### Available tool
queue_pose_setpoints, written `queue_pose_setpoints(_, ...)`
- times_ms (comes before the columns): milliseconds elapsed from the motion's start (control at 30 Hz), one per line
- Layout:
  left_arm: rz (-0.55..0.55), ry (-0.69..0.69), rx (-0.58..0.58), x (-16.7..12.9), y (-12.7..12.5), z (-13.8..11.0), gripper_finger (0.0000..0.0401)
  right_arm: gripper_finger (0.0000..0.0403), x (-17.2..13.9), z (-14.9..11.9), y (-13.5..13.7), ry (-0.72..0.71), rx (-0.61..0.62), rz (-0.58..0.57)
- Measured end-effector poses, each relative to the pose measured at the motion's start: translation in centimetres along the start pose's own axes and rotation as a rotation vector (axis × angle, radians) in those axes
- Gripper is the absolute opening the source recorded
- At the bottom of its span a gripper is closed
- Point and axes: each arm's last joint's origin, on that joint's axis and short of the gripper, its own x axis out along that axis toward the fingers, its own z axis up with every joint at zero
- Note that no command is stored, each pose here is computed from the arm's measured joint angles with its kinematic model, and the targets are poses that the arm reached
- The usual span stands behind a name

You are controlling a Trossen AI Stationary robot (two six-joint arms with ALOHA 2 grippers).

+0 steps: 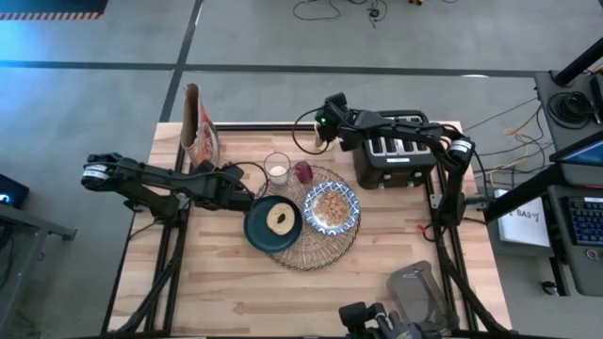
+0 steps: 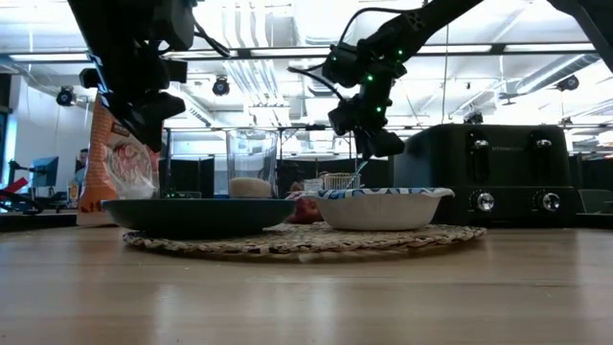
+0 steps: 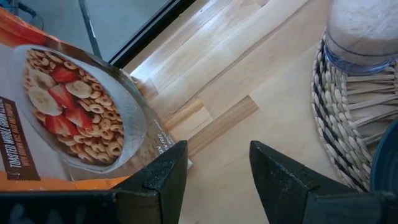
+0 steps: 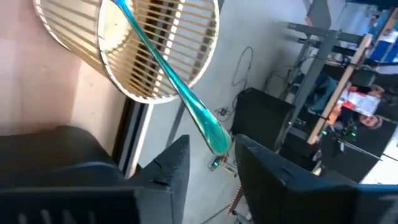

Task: Arrange a breakfast setting
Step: Put the blue spoon from the yellow cup to the right of the brown placemat

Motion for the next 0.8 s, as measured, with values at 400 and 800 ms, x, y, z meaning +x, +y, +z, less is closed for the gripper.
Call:
queue_pose_setpoints(400,-0.003,-0.002,-0.003,0.0,0.0,0.0,0.0157,0.014,1.8,-0.1,0.3,-0.004,-0.063,0.033)
queue_pose_setpoints(800,0.006,-0.017,0.0,0.0,0.0,0.1,0.0157,0.0139,4.2,0.4,0.1,0.033,-0.162,-0.028)
